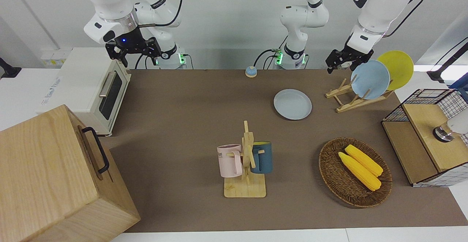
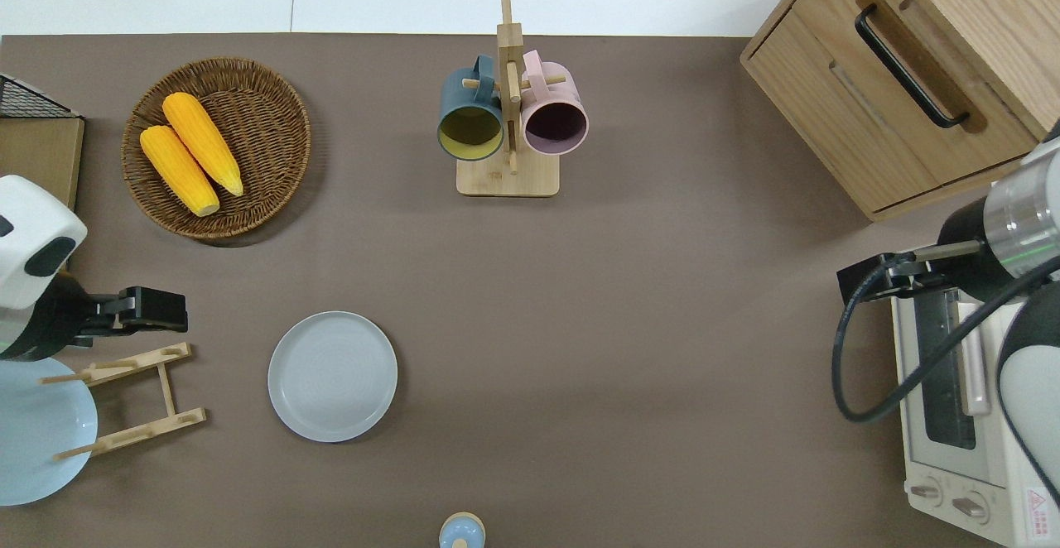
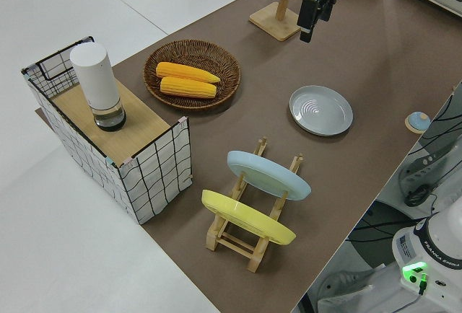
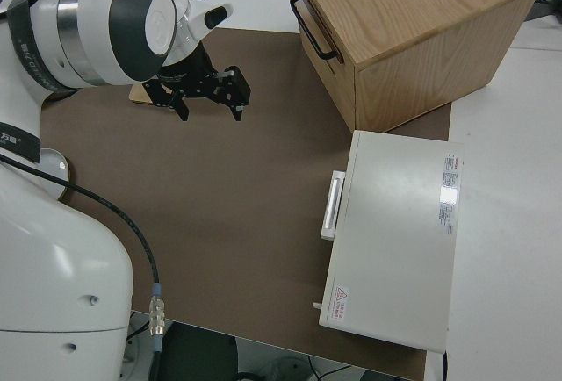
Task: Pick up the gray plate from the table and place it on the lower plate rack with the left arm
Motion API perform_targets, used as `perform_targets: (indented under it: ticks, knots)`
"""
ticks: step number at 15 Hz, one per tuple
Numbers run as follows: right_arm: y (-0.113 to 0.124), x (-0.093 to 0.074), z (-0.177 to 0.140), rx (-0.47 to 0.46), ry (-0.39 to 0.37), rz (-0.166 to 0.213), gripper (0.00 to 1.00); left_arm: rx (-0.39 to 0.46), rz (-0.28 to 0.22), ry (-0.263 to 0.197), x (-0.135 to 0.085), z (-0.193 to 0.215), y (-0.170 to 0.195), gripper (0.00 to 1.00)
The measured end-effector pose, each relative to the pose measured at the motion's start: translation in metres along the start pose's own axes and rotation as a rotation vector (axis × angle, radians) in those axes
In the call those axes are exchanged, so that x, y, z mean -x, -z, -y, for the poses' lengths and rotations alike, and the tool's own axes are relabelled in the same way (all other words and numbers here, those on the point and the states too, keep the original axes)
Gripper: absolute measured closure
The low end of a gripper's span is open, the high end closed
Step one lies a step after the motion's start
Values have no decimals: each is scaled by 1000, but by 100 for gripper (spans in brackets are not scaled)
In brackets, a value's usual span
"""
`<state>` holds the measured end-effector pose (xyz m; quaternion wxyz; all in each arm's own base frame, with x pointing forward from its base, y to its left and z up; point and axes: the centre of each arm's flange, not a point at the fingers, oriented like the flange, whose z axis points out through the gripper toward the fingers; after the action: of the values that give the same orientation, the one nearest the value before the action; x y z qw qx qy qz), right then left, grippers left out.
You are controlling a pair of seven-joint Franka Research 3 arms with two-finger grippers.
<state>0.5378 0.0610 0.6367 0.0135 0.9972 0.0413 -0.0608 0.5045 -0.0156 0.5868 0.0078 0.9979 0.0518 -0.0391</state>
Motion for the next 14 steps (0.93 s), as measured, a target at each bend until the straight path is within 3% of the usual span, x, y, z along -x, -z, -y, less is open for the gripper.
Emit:
perform_targets:
  ticks: [14]
  knots:
    - [0,0,0,0,0,0,1,2,-14,3,-1,2,7,0]
